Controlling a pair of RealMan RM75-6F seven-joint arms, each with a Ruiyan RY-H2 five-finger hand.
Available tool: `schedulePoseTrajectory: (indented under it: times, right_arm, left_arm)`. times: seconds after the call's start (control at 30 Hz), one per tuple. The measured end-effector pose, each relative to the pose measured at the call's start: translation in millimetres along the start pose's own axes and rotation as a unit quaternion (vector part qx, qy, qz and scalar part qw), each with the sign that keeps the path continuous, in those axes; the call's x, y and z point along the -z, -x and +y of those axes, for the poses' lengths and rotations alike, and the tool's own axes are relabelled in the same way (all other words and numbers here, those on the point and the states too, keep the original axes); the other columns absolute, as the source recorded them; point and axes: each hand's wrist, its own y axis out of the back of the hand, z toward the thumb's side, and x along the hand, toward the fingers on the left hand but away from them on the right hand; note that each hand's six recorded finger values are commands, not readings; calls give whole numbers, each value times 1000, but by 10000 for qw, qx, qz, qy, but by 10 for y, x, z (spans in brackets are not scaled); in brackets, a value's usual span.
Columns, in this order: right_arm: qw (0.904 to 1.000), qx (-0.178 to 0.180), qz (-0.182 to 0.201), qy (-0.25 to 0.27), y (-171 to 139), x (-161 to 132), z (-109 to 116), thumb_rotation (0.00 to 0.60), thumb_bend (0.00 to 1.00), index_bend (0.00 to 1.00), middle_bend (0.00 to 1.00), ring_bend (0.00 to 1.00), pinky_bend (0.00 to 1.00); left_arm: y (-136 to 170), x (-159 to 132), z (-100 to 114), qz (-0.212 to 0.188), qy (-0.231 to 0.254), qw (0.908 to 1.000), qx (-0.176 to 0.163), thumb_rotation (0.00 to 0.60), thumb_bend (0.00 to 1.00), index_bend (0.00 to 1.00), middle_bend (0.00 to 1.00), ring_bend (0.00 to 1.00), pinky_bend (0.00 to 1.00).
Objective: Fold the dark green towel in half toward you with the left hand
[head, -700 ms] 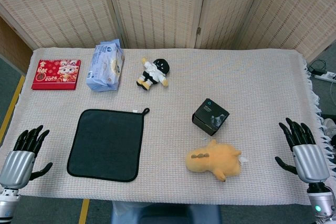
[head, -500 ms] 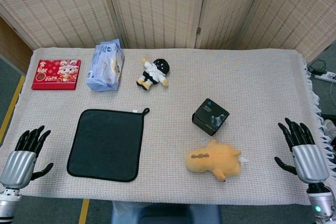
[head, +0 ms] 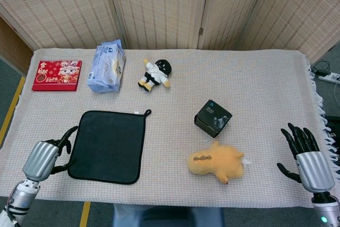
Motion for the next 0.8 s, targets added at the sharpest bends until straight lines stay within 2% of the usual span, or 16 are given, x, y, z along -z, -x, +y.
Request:
schedulePoseTrajectory:
  times: [0.17,0.3,0.4,0.57,0.8]
  right_arm:
    - [10000,18,77,-44,-27,-51,-3,600,269,0,0,0,0]
    - [9991,107,419,-8,-89,-197,21,600,269,0,0,0,0]
    - [9979,137,619,115,-129,-261,41,600,269,0,0,0,0]
    - [9988,85,437,210,-109,-158,51,600,269,0,0,0,0]
    - [9993,-61,239,298,-42,-47,27,600,269,0,0,0,0]
  left_arm:
    - [-339,-102,-125,-8,238,9985,494,600,287,375,1000,1000,1000]
    - [-695,-153,-261,87,314,9958,854,600,329,382,1000,1000,1000]
    - [-937,-164,-362,176,255,9948,971,600,342,371,1000,1000,1000]
    - [-1232,-103,-478,368,128,9937,1049,600,342,316,1000,1000,1000]
    - [-1557,59,-560,718,83,9908,1142,600,395,394,1000,1000,1000]
